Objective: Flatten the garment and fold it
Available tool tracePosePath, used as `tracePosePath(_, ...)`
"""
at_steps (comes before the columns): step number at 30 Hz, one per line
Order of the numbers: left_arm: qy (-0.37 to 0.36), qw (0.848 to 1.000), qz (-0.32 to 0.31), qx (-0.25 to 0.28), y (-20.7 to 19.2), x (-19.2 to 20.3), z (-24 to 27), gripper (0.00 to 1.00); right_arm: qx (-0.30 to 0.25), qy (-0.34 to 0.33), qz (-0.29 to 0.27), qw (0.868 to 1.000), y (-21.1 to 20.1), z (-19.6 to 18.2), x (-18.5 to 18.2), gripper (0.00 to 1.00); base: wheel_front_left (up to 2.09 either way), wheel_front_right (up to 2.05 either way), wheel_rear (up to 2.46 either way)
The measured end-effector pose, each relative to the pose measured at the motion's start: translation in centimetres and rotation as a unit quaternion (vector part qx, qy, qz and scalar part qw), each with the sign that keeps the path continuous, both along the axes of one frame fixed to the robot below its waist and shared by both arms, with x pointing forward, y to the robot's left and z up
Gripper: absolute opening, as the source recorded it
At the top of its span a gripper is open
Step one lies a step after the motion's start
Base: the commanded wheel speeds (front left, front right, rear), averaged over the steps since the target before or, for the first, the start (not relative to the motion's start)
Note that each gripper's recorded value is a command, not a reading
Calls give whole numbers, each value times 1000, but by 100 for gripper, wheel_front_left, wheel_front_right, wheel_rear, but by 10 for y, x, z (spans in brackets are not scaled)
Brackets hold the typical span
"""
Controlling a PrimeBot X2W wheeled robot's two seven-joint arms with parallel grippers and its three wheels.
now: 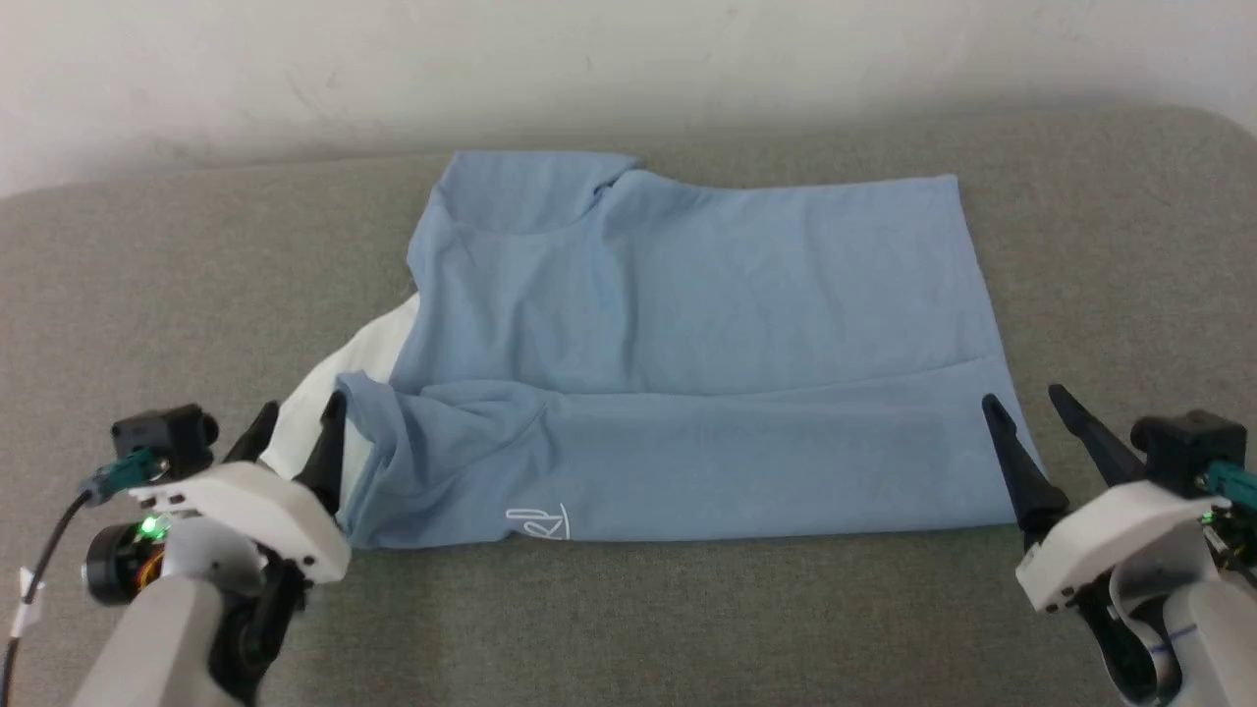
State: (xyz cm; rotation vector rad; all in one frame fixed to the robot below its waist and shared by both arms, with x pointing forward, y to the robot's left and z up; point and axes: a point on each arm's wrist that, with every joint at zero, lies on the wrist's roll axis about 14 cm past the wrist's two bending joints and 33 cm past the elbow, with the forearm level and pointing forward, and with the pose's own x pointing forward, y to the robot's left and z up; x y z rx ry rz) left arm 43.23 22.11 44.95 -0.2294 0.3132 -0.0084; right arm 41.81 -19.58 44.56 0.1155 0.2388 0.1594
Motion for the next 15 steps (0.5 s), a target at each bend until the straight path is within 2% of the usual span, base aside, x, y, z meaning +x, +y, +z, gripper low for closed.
tracePosePath(7,71,996,-56,22,-5,-29,9,100,3,-54,-16,998,-1,39,-24,100,0,0,0)
tracePosePath(15,200,974,-95,46,-15,-48,-31,100,8,-59,-25,998,3,52,-31,100,0,0,0)
